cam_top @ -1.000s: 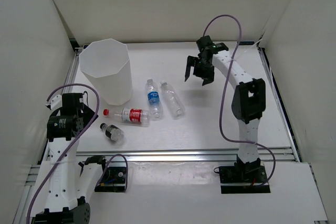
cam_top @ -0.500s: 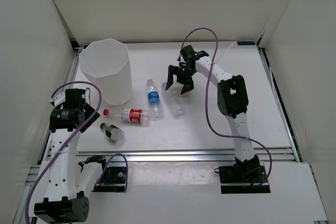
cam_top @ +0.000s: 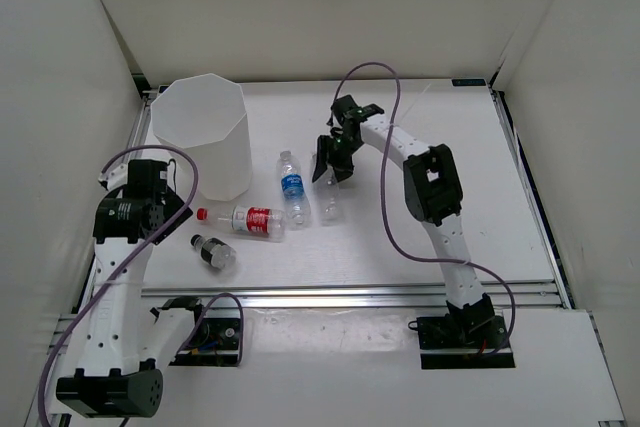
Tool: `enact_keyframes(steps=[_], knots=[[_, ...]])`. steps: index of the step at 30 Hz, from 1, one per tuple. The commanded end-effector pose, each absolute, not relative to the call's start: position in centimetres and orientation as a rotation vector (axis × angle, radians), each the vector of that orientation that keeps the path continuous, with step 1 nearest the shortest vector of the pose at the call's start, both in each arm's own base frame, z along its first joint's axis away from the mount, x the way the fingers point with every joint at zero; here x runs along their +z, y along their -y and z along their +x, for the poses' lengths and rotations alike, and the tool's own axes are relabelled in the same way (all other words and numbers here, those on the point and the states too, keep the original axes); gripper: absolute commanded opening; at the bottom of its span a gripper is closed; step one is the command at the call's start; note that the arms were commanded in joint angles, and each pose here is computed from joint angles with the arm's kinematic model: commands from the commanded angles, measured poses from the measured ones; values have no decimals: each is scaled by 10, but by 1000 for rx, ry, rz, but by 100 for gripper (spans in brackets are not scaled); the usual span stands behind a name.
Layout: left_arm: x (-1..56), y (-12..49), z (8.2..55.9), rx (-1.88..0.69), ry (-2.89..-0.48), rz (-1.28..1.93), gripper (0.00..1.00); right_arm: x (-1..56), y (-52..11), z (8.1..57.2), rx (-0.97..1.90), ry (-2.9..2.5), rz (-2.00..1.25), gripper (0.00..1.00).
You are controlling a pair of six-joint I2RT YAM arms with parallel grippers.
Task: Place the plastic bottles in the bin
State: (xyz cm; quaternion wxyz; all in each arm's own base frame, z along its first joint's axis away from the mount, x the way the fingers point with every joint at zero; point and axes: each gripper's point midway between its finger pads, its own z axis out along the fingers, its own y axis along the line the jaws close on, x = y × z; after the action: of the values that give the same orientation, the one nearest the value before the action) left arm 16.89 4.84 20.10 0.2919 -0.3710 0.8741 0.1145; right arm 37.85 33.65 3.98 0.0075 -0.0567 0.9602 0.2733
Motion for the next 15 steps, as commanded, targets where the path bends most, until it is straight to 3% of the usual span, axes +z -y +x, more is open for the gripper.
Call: enact_keyframes(steps=[1,5,10,15], knots=[[229,-53,170,288,-2235,-973,100,131,-339,416,926,-2751,-133,33],[244,-50,171,245,-2212,-932,100,247,-356,434,1130,-2436,-161,27],[255,-34,174,121,-2220,-852,100,397,-393,417,1398,-1975,-270,23],[255,-18,167,34,-2306,-745,100,489,-436,411,1466,-1574,-294,22]])
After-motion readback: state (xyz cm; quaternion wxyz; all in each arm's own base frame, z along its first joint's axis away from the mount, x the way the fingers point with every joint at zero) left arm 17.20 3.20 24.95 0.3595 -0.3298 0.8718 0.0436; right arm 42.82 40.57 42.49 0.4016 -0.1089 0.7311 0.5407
